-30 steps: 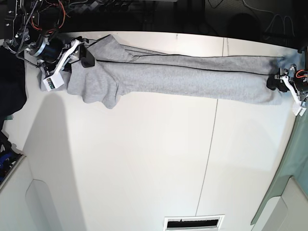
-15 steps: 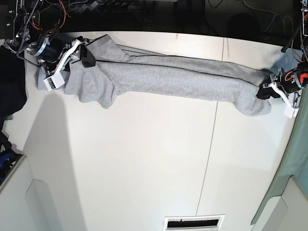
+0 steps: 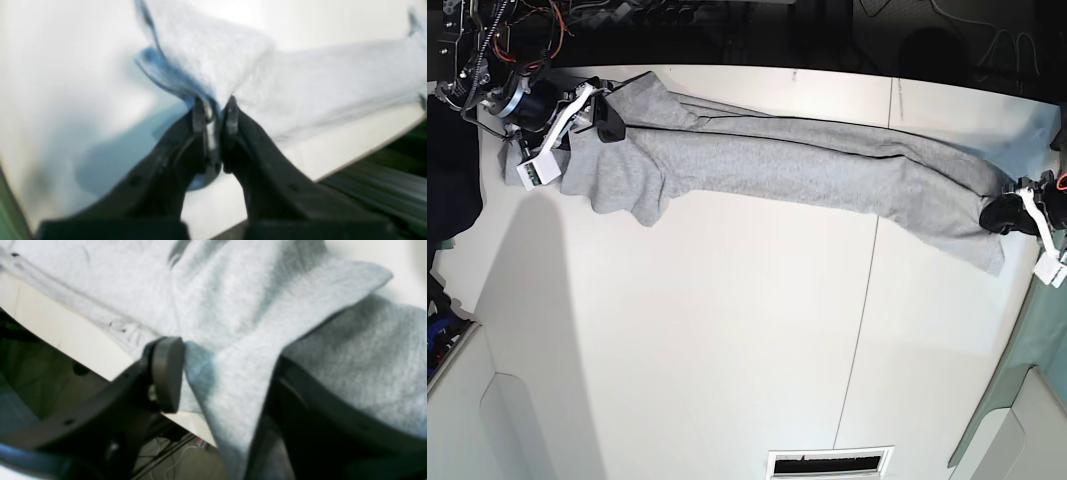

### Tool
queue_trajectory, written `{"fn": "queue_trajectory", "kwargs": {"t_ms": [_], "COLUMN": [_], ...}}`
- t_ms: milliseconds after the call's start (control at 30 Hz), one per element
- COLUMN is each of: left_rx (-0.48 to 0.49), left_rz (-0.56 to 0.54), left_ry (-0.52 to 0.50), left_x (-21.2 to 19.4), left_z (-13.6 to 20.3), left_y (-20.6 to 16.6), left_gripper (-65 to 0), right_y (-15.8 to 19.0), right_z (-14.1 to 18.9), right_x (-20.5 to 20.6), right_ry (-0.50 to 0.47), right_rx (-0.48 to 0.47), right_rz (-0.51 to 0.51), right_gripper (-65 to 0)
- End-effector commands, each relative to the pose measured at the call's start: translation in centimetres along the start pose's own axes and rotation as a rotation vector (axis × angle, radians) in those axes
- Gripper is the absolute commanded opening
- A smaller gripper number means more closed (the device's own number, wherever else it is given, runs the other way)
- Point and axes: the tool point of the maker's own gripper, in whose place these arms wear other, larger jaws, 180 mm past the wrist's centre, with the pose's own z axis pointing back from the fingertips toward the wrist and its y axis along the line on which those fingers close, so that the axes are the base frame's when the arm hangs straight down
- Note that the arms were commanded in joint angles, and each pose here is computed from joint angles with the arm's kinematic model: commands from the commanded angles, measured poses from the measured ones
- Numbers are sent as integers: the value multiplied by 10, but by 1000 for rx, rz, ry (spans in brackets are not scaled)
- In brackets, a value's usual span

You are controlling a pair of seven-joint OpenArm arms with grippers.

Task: Layout the t-shirt on the table in an organized manner, then fold the t-shirt properly
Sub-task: 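Carry the left gripper's end toward the right gripper, folding the strip in half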

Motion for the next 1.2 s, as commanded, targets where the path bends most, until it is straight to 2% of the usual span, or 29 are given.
{"fn": "queue_trajectory", "kwargs": {"t_ms": [0, 167, 300, 500, 600, 667, 733, 833, 933, 1000, 1167], "left_rx": [-29, -188, -281, -338, -357, -325, -289, -314, -393, -441, -535], "left_rz": [-51, -167, -175, -153, -173, -153, -108, -48, -36, -37, -78], "left_ry": [-32, -115, -215, -214, -252, -280, -265, -247, -231, -208, -182], "left_x": [11, 19, 30, 18, 20, 26, 27, 25, 18, 13, 6], "left_z": [4, -7, -18, -56, -74, -89, -106, -125, -130, -131, -133], "left_y": [-15, -105, -160, -210, -238, -244, -244, -250, -268, -283, -322], "left_gripper": [-650, -650, -650, -650, -650, -650, -650, -650, -442, -345, -334], "right_y": [-1, -1, -1, -1, -1, -2, -2, 0, 3, 4, -12], "right_z": [4, 4, 4, 4, 3, 3, 4, 4, 10, 16, 33], "right_x": [14, 14, 14, 13, 14, 13, 12, 16, 27, 35, 46], "right_ry": [-48, -48, -47, -45, -47, -44, -40, -50, -82, -104, -133], "right_rx": [3, 3, 3, 3, 3, 0, -1, 1, 10, 10, -50], "right_rz": [10, 11, 10, 10, 11, 8, 4, 9, 16, 21, 23], "right_gripper": [-338, -338, -338, -338, -338, -338, -338, -338, -338, -338, -338]}}
